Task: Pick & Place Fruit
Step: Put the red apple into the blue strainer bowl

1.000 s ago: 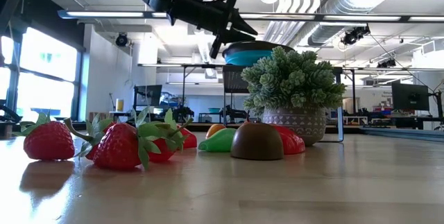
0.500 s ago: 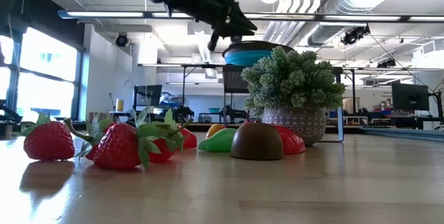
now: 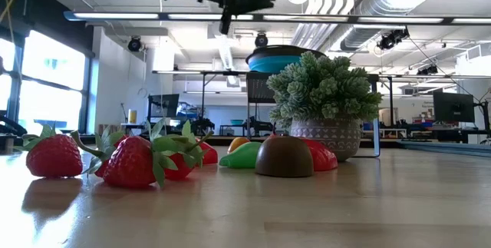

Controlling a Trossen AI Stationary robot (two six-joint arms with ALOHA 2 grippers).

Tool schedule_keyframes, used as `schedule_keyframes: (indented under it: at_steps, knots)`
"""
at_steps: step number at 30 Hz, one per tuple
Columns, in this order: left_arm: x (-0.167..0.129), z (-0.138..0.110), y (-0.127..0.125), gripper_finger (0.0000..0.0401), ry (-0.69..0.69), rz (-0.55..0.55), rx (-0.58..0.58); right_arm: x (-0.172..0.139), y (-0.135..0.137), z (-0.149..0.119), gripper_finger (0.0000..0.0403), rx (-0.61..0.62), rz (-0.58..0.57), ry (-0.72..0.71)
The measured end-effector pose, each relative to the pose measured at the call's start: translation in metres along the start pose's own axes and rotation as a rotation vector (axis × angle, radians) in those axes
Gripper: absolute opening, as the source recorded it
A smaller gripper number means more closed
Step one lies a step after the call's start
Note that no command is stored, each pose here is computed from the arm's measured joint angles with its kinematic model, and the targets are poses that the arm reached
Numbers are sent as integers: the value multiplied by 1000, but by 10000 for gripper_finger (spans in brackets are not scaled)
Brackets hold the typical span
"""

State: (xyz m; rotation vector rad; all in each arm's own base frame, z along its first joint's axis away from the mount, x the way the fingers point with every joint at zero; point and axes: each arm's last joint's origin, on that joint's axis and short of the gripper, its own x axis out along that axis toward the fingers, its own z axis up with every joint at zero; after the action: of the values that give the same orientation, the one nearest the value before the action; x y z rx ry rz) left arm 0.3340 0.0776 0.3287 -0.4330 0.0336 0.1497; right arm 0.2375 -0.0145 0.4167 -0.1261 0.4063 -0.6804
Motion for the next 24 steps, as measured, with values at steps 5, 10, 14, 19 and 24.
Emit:
schedule_keyframes:
  at_steps: [5, 10, 14, 19, 24]
  knots:
    - [-24, -15, -11, 60, -32, -61, 3, 2, -3, 0, 4, 5, -13, 3]
    - [-53, -22, -20, 60, -63, -91, 6, 2, -3, 1, 4, 10, -13, -2]
    - [-80, -27, -29, 60, -89, -115, 13, 2, -3, 1, 4, 73, -13, -4]
    - [-114, -36, -38, 60, -104, -179, 36, 2, -3, 1, 4, 161, -12, -4]
    - [-148, -46, -43, 60, -127, -251, 37, 5, 0, 0, 4, 234, -10, 3]
